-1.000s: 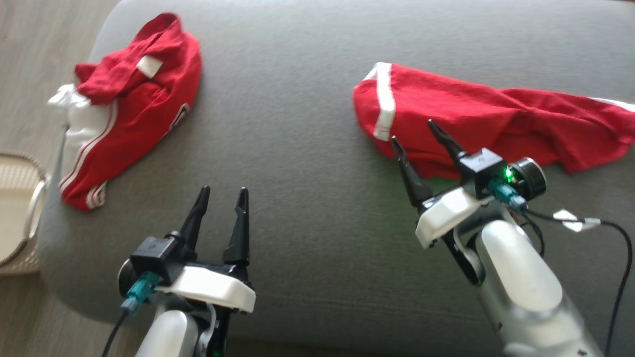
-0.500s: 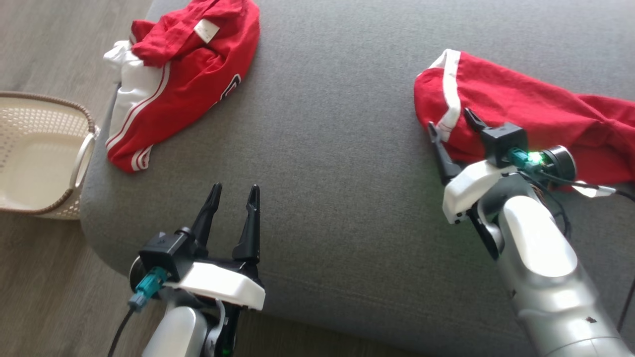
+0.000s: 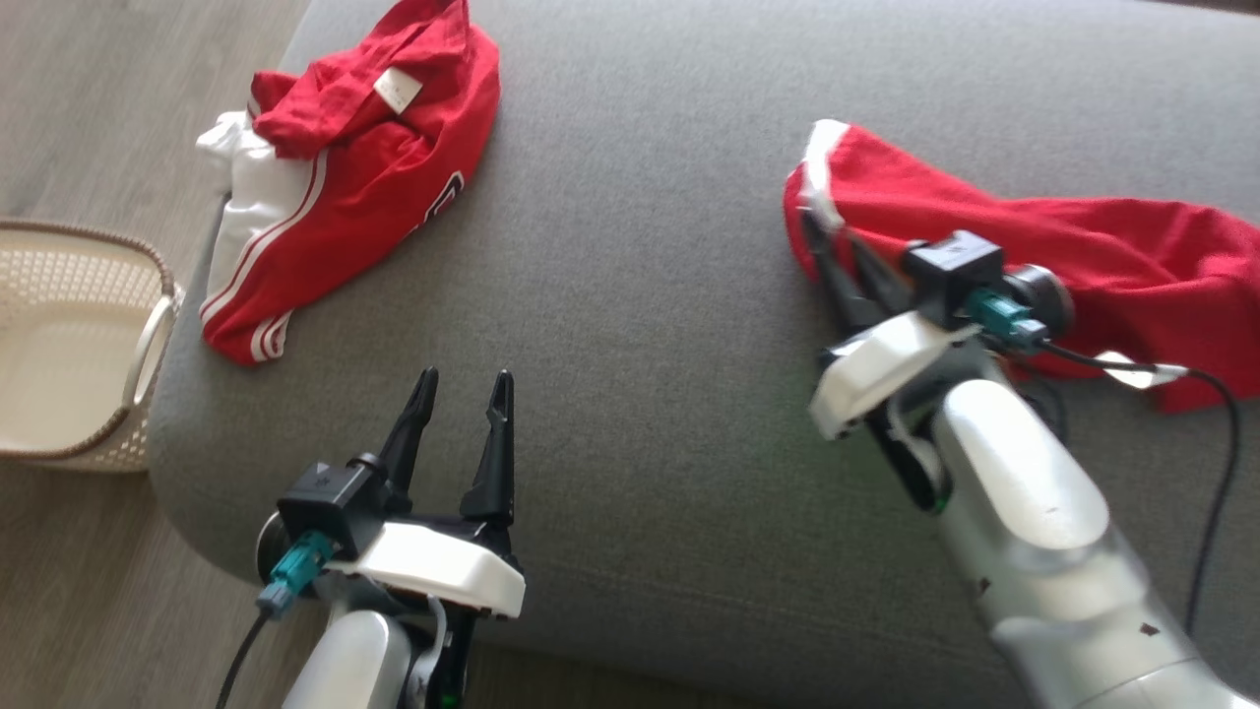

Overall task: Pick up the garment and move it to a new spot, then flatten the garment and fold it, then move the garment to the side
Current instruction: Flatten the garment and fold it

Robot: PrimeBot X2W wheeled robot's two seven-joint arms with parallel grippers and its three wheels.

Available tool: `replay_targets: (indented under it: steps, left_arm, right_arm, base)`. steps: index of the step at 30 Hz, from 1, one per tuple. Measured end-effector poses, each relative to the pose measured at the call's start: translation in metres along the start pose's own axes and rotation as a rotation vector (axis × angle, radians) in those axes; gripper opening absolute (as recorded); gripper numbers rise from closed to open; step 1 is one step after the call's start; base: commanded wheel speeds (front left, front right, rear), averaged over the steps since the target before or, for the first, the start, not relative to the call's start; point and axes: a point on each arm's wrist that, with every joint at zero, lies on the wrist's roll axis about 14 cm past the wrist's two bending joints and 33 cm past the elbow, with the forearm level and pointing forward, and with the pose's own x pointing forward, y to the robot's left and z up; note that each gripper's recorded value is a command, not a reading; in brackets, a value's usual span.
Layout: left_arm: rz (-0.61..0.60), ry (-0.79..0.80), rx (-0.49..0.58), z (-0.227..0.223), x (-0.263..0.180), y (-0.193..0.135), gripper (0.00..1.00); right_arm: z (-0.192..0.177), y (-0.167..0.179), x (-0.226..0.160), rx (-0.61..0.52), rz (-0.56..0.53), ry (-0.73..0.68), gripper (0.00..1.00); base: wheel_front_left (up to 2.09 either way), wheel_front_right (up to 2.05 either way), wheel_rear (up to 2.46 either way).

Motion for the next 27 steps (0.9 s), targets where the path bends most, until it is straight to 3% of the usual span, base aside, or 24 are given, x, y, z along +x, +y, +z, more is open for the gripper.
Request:
replay_targets:
  steps: [8,18,21,24,27]
  left_arm:
    - [-0.021,-0.035,-0.004,0.010,-0.006,-0.006,1.00]
    - [0.000,-0.035,-0.001,0.008,-0.025,-0.001,1.00]
    - [0.007,-0.044,0.008,0.010,-0.029,0.002,1.00]
    - [-0.002,-0.042,0.007,0.009,-0.030,-0.001,1.00]
    - [-0.010,-0.040,0.007,0.009,-0.028,-0.003,1.00]
  right_arm:
    - [0.084,0.053,0.003,0.190,0.148,-0.199,0.00]
    - [0.196,0.069,-0.013,0.298,0.239,-0.472,0.00]
    - [0.225,0.078,-0.027,0.394,0.293,-0.535,0.00]
    - [0.237,0.069,-0.034,0.431,0.283,-0.556,0.00]
    - [0.215,0.019,-0.022,0.468,0.131,-0.503,0.00]
  base:
    - [0.00,0.00,0.00]
    - [0.00,0.00,0.00]
    - [0.00,0.00,0.00]
    - [0.00,0.00,0.00]
    - [0.00,0.00,0.00]
